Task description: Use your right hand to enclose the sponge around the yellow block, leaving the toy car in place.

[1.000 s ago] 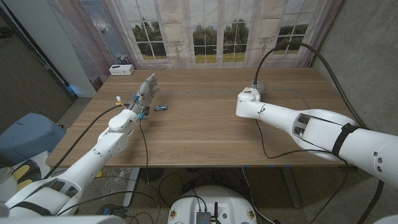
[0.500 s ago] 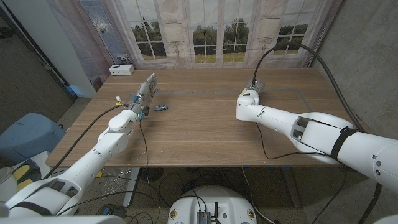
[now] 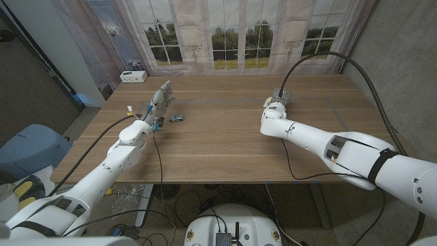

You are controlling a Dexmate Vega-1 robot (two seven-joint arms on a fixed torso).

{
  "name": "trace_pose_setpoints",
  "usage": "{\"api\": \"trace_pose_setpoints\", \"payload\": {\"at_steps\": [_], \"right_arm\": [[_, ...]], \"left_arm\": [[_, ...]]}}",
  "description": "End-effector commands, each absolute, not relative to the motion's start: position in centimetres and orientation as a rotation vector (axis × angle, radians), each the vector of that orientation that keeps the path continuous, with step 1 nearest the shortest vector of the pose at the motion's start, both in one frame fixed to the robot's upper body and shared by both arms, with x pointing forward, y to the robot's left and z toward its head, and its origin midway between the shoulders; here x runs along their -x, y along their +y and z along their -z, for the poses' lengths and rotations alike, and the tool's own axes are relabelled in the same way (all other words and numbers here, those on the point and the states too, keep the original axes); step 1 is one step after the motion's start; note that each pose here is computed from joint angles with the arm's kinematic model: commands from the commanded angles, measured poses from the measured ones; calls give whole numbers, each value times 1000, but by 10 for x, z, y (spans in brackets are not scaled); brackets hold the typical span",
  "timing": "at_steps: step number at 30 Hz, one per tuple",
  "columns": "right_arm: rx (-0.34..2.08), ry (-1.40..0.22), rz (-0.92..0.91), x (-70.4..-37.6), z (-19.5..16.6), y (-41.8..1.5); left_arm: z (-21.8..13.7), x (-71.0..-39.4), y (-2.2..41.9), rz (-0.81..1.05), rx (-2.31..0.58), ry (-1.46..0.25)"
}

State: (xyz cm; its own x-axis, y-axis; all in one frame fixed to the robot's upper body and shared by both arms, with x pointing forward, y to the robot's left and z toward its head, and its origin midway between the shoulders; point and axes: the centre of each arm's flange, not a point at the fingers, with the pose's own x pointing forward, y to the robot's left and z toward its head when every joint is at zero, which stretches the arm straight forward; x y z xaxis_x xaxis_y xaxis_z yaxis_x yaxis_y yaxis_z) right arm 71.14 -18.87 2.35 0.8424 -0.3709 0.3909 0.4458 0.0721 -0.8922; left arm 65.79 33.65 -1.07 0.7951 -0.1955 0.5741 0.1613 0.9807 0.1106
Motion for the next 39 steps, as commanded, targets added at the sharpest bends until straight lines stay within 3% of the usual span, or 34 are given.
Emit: {"api": "trace_pose_setpoints", "payload": {"at_steps": [1, 17, 26, 39], "right_arm": [[1231, -174, 661, -693, -27, -197], [1023, -236, 646, -674, -24, -213], [776, -277, 536, -668, -22, -229], [607, -317, 442, -658, -22, -241]], "left_arm": [[10, -656, 335, 202, -58, -630], [10, -650, 331, 206, -65, -636], [11, -647, 331, 200, -65, -639], [10, -644, 329, 203, -70, -644]]}}
